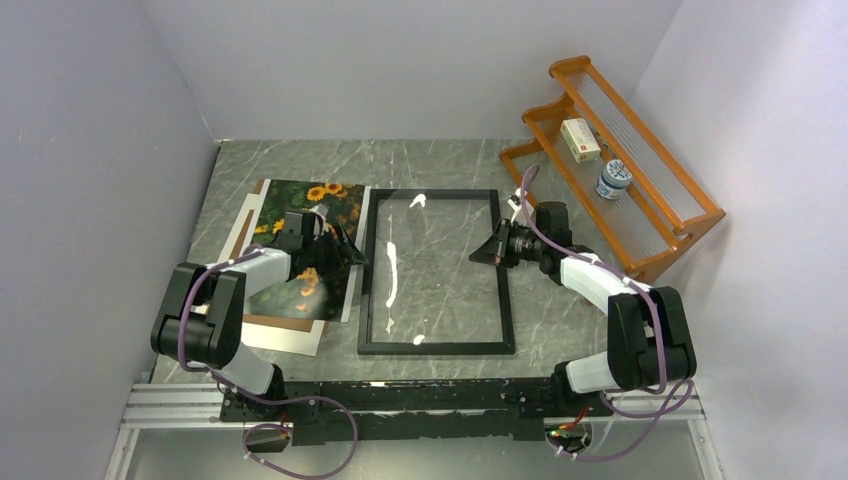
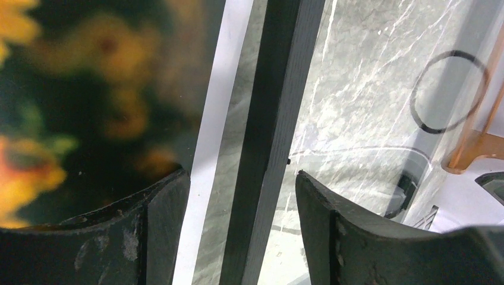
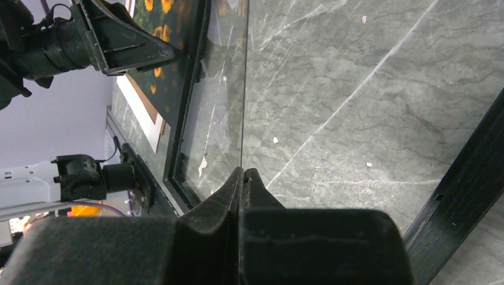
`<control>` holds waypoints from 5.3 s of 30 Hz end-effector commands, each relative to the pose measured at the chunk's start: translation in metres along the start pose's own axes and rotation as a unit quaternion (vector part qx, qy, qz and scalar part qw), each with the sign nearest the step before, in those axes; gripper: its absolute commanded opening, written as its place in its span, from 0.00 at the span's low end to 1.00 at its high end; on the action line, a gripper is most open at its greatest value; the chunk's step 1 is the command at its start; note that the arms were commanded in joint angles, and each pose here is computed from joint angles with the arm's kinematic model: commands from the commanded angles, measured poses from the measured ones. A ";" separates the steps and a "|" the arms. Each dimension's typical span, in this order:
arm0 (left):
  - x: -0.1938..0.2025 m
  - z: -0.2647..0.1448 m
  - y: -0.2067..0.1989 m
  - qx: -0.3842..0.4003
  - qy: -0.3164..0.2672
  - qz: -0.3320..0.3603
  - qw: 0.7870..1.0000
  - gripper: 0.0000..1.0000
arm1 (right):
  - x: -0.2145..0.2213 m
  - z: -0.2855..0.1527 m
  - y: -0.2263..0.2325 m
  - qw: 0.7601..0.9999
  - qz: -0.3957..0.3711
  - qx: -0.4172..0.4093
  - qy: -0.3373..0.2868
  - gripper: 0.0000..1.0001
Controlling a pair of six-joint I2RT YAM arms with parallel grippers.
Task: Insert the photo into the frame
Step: Place the photo frame item in the photo frame.
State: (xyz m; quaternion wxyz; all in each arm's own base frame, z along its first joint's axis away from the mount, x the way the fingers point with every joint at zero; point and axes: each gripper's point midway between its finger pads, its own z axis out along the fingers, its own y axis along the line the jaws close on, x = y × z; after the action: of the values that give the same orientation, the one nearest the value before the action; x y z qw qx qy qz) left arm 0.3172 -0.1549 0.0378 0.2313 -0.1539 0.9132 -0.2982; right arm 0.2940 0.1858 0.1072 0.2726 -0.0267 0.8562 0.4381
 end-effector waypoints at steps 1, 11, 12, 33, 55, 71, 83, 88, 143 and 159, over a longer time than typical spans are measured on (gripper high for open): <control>-0.012 -0.001 -0.004 -0.004 -0.017 0.007 1.000 0.71 | 0.001 -0.004 0.018 0.998 -0.038 -0.046 -0.001 0.00; -0.013 0.000 -0.003 -0.006 -0.018 0.006 1.000 0.71 | 0.005 -0.009 0.034 0.993 -0.084 -0.085 -0.007 0.00; -0.013 0.001 -0.004 -0.006 -0.018 0.006 1.000 0.71 | 0.005 -0.010 0.035 0.992 -0.087 -0.085 -0.010 0.00; -0.032 -0.022 0.007 -0.062 -0.084 -0.007 0.994 0.70 | -0.034 -0.037 0.114 0.982 -0.065 -0.175 -0.034 0.00; -0.041 -0.051 0.015 -0.095 -0.146 -0.029 0.984 0.72 | -0.039 0.016 0.063 0.994 0.027 -0.104 -0.002 0.00; -0.011 -0.001 -0.020 0.032 -0.008 0.040 0.999 0.74 | -0.013 0.012 -0.024 0.999 0.039 -0.009 0.023 0.00; -0.008 0.014 -0.026 0.006 0.000 0.071 0.997 0.73 | -0.013 0.012 -0.008 0.996 0.044 -0.075 0.010 0.00; -0.015 0.012 -0.025 -0.004 -0.014 0.067 0.998 0.71 | -0.033 -0.004 0.021 0.995 0.033 -0.092 -0.014 0.00; -0.027 0.013 -0.032 0.001 -0.022 0.061 0.998 0.73 | -0.014 0.017 0.011 0.996 0.040 -0.076 0.012 0.00; -0.018 0.035 -0.036 -0.004 0.013 0.085 0.996 0.71 | -0.007 0.012 -0.005 0.996 0.046 -0.069 0.008 0.00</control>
State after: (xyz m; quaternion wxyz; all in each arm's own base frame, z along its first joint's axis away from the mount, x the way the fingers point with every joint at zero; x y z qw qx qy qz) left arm 0.3483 -0.1853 0.0370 0.2336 -0.0940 0.9271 -0.2776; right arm 0.3029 0.1916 0.0956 0.2167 0.0176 0.8367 0.5027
